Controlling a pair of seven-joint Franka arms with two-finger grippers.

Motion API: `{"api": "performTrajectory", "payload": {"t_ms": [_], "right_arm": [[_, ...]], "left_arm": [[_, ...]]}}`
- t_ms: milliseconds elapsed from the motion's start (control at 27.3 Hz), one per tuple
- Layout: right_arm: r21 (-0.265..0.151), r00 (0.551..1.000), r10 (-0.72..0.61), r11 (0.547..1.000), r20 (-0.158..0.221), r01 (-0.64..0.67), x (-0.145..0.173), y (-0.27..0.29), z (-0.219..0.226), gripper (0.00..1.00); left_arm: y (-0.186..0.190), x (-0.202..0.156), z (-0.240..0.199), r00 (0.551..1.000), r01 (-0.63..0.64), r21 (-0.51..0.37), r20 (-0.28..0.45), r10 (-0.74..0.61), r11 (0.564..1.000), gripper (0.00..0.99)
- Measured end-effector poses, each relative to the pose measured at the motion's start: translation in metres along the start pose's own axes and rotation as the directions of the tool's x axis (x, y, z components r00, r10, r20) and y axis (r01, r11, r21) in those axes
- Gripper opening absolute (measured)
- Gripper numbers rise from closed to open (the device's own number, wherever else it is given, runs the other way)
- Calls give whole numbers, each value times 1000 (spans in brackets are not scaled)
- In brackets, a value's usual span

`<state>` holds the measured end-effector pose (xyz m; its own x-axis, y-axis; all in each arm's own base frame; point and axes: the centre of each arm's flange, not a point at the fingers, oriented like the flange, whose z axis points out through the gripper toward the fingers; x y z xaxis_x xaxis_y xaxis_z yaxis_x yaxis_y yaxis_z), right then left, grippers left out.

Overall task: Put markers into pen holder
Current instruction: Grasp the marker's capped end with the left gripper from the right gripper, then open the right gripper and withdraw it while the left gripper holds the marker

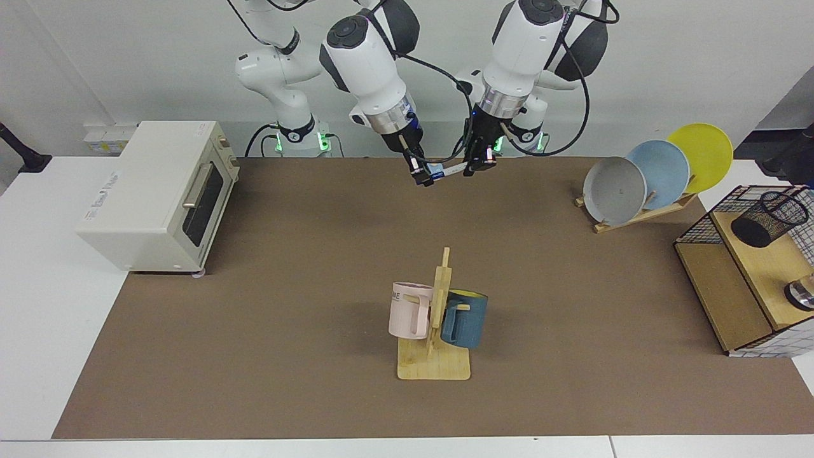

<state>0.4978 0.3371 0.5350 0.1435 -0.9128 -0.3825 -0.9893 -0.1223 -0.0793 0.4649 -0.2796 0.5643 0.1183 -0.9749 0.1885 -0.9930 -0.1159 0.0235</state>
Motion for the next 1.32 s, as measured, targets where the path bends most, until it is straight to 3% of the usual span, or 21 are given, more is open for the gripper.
{"api": "performTrajectory", "payload": {"t_ms": [73, 110, 293, 439, 513, 659, 805, 915, 1062, 1171, 1318], "right_arm": [[0, 1000, -5, 1000, 0, 5, 0, 0, 0, 352], [1, 1000, -8, 1000, 0, 8, 0, 0, 0, 449], [2, 1000, -26, 1000, -2, 26, 5, -3, -2, 674], [-20, 998, -69, 997, -12, 69, 20, -7, -4, 943], [-43, 994, -105, 994, -18, 105, 34, -9, -6, 1000], [-93, 976, -216, 973, -29, 213, 70, -16, -15, 1000], [-138, 929, -368, 923, -46, 359, 109, -22, -28, 1000], [-192, 860, -505, 853, -69, 485, 135, -23, -39, 1000], [-284, 731, -677, 719, -81, 634, 160, -20, -52, 1000], [-335, 632, -772, 614, -68, 715, 177, -19, -64, 1000], [-369, 484, -875, 459, -29, 808, 201, -18, -82, 1000]], "left_arm": [[1, 1, 1, 1000, -2, -1, 1, 2, 1000, 163], [1, 1, 1, 1000, -2, -2, 1, 2, 1000, 163], [1, 0, 2, 1000, -2, -4, 6, 2, 1000, 163], [-1, -3, 3, 1000, 2, -4, 12, -2, 1000, 163], [-2, -5, 3, 1000, 3, -1, 18, -3, 1000, 163], [-4, -9, 4, 1000, 6, 1, 29, -6, 1000, 163], [-5, -12, 5, 999, 9, 4, 39, -9, 1000, 163], [-7, -14, 5, 999, 10, 7, 45, -11, 1000, 163], [-7, -16, 5, 999, 12, 8, 48, -12, 1000, 163], [-7, -18, 6, 998, 8, 10, 64, -8, 1000, 163], [-7, -19, 7, 997, 4, 11, 80, -5, 1000, 163]]}}
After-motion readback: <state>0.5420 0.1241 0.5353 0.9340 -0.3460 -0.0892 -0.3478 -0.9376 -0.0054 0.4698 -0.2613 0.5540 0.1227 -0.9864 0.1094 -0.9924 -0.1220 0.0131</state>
